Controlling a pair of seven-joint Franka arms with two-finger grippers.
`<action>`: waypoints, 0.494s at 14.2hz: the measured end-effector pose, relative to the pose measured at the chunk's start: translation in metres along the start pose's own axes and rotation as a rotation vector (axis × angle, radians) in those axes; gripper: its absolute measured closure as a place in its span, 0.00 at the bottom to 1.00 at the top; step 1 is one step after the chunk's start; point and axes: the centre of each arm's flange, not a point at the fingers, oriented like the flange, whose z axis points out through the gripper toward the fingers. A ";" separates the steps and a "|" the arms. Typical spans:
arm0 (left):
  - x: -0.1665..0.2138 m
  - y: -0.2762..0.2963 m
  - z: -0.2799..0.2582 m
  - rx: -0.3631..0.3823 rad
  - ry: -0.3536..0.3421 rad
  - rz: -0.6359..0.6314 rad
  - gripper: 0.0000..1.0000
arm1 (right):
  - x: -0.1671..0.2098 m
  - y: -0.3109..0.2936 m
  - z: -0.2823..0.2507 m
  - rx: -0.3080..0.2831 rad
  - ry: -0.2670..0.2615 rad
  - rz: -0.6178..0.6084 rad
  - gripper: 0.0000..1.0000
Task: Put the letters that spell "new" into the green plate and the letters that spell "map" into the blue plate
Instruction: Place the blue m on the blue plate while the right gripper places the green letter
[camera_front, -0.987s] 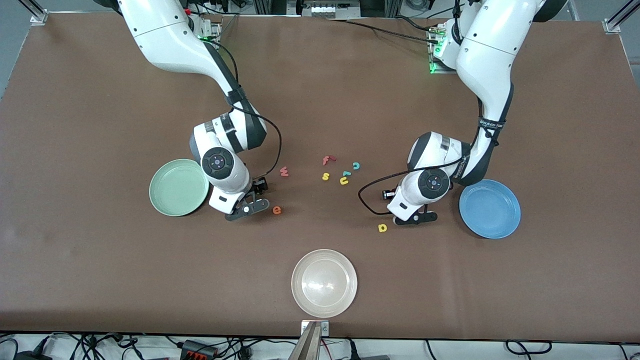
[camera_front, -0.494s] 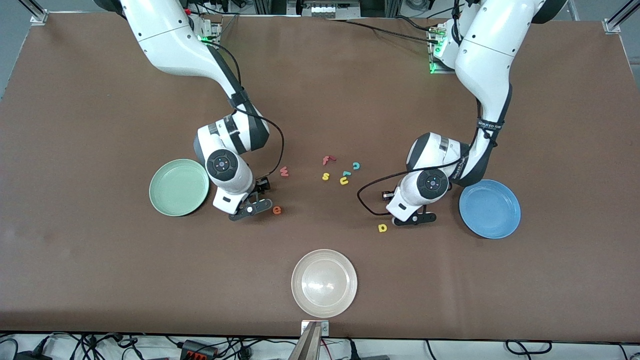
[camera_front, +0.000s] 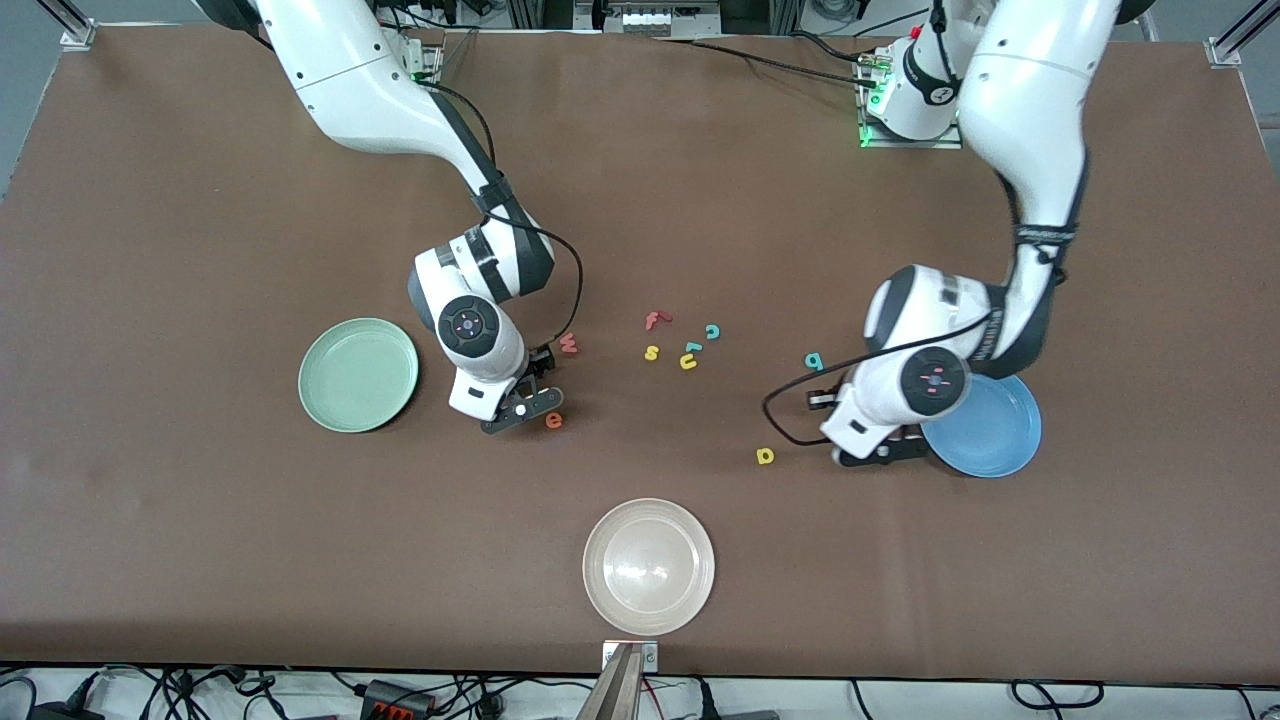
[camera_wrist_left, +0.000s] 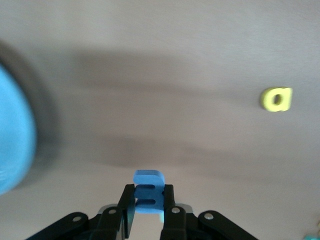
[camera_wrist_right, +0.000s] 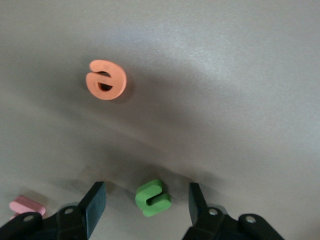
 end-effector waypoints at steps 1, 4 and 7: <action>0.006 -0.030 -0.008 -0.004 -0.019 0.037 0.74 | 0.000 0.000 0.000 0.000 0.000 -0.010 0.24; 0.023 -0.119 -0.003 0.037 -0.049 0.131 0.74 | 0.000 0.000 0.000 -0.001 0.001 -0.018 0.37; 0.029 -0.167 0.023 0.091 -0.095 0.215 0.74 | 0.001 0.005 -0.002 -0.004 0.004 -0.022 0.52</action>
